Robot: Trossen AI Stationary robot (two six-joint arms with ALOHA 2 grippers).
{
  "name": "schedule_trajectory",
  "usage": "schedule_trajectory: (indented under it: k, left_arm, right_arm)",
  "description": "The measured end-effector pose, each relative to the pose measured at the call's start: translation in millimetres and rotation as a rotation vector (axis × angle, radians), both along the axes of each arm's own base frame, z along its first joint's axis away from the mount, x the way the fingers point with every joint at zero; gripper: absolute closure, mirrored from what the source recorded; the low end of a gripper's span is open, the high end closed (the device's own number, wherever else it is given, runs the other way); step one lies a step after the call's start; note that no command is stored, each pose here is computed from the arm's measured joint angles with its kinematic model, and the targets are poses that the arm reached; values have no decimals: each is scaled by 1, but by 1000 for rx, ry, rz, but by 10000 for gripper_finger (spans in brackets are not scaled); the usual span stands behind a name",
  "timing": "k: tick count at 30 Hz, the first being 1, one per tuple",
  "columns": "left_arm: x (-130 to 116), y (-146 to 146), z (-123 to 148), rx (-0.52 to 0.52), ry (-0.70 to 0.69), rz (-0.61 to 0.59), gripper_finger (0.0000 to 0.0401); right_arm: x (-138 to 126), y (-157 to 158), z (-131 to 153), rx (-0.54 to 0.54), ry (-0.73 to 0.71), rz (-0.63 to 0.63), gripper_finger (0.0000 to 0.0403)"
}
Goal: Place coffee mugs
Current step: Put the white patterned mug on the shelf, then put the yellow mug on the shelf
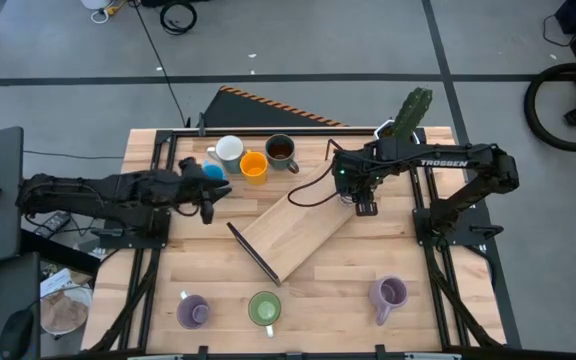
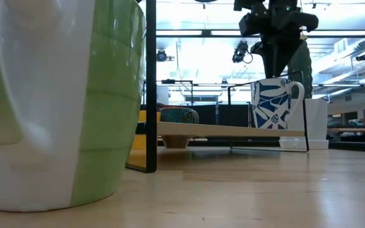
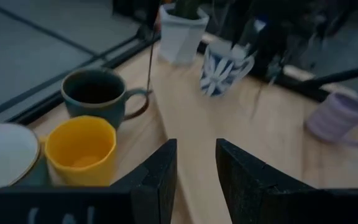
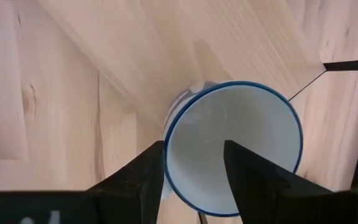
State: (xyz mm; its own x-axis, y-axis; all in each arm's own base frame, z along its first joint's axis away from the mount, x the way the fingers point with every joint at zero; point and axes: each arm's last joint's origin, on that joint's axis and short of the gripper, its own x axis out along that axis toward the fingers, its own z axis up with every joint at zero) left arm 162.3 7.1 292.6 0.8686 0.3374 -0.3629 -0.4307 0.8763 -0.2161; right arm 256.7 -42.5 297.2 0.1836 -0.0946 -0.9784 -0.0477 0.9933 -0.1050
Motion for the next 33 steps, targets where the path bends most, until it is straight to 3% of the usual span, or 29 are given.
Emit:
schedule_trajectory:
  k: [11, 24, 33]
  left_arm:
    - [22, 8, 12, -53, 71, -60, 284]
    - [49, 47, 19, -102, 253, -43, 285]
    - [79, 76, 24, 52, 438, -135, 285]
  right_arm:
    - [-11, 5, 6, 16, 26, -14, 231]
    - [-39, 26, 44, 0, -216, 6, 231]
    - [-53, 37, 65, -46, -390, 3, 231]
